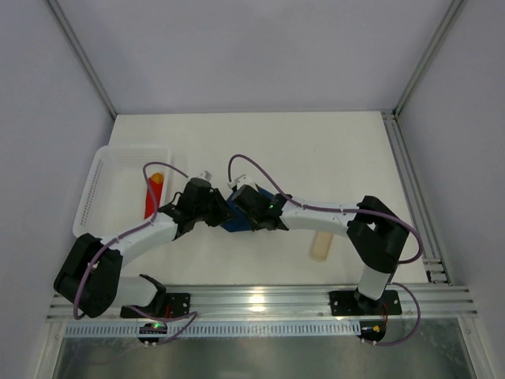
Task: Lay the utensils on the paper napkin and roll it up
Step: Roll the napkin at the center of the board.
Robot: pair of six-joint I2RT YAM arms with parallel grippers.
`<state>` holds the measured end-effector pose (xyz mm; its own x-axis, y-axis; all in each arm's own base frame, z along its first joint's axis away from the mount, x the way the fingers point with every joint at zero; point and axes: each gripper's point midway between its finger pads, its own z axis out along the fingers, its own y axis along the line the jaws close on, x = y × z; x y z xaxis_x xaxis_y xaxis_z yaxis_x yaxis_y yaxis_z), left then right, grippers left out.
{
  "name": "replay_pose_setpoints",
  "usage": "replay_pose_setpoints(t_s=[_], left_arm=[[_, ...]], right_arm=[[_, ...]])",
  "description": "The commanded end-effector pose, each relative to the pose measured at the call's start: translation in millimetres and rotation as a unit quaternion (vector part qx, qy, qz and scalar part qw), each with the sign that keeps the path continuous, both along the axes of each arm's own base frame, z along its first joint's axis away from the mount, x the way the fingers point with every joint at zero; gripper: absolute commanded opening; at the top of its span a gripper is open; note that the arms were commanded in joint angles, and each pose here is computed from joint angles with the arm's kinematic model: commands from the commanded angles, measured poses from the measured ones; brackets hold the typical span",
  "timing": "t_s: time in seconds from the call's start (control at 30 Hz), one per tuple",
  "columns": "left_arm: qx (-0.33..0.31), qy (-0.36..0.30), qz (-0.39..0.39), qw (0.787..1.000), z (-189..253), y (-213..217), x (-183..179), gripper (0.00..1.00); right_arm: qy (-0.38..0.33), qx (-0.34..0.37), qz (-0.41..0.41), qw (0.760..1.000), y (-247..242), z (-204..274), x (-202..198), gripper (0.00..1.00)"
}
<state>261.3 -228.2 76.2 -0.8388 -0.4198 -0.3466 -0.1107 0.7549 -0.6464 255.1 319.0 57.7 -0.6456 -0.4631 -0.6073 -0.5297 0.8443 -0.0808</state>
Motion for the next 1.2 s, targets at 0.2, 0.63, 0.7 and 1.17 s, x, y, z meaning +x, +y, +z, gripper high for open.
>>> replay_pose_setpoints(t_s=[0.2, 0.63, 0.7, 1.17], left_arm=[[-0.007, -0.035, -0.004, 0.999, 23, -7, 0, 0.26], [-0.012, -0.025, -0.016, 0.999, 15, -19, -8, 0.26], [-0.012, -0.023, -0.015, 1.000, 13, -19, -8, 0.26], [-0.020, -0.009, -0.008, 1.000, 3, -19, -11, 0.26]], right_arm=[[-0.012, 0.024, 0.001, 1.000, 14, 7, 17, 0.04], [-0.005, 0.031, 0.009, 0.999, 21, 3, 19, 0.04], [-0.002, 0.034, 0.011, 0.999, 22, 3, 18, 0.04], [0.014, 0.032, 0.004, 0.999, 19, -9, 17, 0.04]])
